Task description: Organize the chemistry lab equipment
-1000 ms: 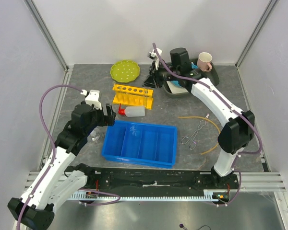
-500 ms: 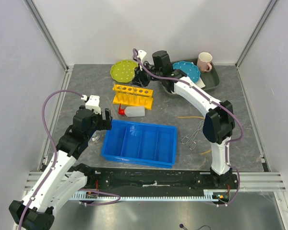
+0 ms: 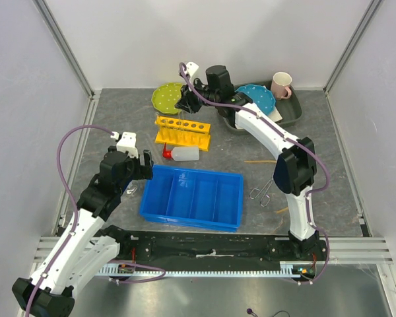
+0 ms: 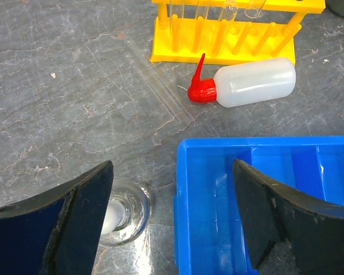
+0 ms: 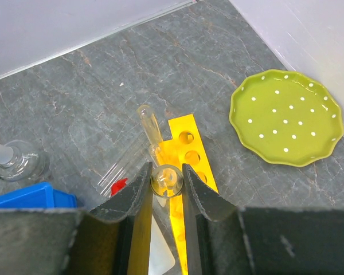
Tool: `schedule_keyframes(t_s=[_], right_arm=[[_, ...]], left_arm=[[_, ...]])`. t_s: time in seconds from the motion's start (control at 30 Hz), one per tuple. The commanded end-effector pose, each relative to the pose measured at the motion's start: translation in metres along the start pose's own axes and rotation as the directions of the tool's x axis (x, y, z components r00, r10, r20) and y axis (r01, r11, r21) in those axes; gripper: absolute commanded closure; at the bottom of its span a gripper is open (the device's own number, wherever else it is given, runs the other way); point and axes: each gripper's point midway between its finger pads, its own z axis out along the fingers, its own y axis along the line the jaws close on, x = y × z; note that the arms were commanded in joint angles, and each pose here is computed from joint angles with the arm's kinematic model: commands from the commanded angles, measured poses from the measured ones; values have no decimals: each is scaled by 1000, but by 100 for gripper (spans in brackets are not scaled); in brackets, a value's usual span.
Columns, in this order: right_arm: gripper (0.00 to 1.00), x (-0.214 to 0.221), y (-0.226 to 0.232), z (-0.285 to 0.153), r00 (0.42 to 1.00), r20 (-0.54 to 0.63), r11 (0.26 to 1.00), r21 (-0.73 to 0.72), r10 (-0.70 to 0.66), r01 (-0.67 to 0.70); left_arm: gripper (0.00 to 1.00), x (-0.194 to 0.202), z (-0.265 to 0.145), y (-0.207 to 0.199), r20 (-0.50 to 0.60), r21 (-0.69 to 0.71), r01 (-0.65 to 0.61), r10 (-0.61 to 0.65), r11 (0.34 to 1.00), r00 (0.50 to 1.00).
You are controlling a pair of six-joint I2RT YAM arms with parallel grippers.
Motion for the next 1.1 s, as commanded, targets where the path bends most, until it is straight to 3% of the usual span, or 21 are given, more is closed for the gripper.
schedule_keyframes(t_s=[0.0, 0.87, 1.07], right_arm=[[75, -14, -4, 5, 998, 46, 999, 19, -34, 34], [72, 62, -11, 23, 995, -93, 1000, 17, -24, 25], [67, 70, -6, 21, 994, -107, 1000, -2, -21, 20]], left_arm=[[10, -15, 0, 5, 62, -19, -18, 19, 1000, 998], [10, -15, -1, 4, 67, -9, -16, 16, 1000, 998], [11, -15, 0, 3, 63, 5, -5, 4, 1000, 998]])
